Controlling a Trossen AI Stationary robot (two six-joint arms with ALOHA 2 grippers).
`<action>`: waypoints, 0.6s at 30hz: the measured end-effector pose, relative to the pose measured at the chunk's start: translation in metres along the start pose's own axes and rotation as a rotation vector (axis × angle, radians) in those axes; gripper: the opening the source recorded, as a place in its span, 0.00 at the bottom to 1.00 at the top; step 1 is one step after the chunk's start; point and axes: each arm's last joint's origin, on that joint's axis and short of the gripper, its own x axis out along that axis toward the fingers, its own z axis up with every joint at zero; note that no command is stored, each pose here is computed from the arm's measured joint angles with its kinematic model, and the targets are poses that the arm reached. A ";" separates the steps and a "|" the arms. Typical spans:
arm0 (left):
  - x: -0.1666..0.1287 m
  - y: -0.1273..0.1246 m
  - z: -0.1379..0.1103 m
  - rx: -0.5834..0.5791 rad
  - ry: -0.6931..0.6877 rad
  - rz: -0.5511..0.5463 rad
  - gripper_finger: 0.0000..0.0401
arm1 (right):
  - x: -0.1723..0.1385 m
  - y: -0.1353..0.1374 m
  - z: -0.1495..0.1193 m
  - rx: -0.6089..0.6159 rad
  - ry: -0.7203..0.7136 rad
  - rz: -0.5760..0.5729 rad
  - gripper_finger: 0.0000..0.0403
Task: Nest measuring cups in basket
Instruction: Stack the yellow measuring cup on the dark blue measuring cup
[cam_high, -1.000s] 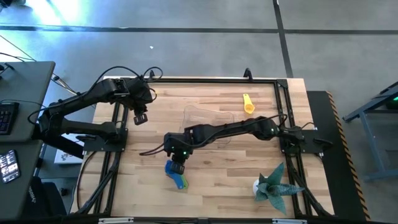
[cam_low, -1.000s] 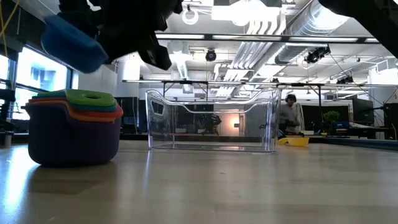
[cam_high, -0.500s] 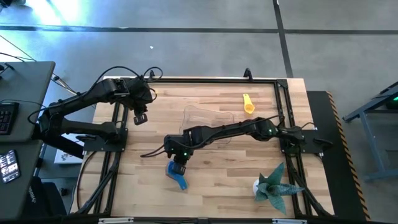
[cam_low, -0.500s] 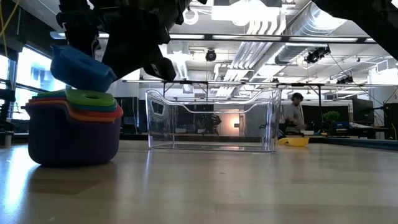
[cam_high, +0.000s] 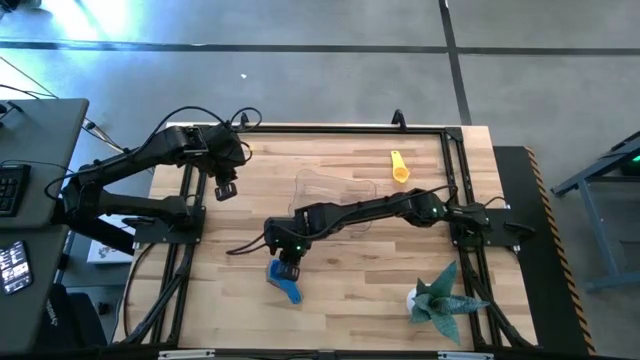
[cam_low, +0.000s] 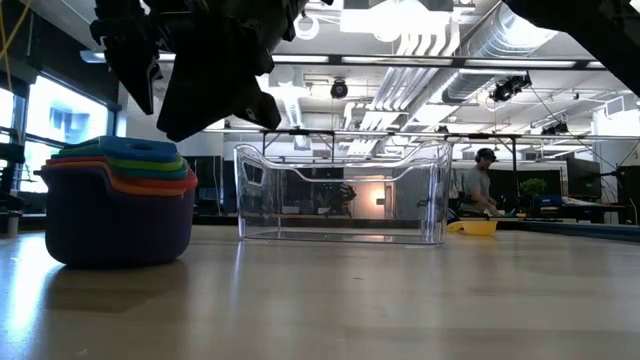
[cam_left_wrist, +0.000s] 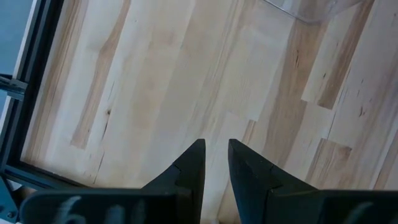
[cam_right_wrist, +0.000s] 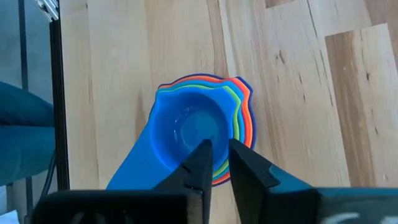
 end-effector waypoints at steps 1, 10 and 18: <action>0.000 0.000 0.000 0.000 0.000 0.000 0.15 | 0.000 0.000 0.000 0.000 0.000 0.000 0.12; 0.000 0.000 0.000 0.008 0.000 0.000 0.15 | -0.010 -0.004 0.003 0.066 -0.010 -0.003 0.17; 0.000 0.000 0.001 0.017 -0.005 0.001 0.15 | -0.036 -0.009 0.005 0.140 -0.003 -0.024 0.17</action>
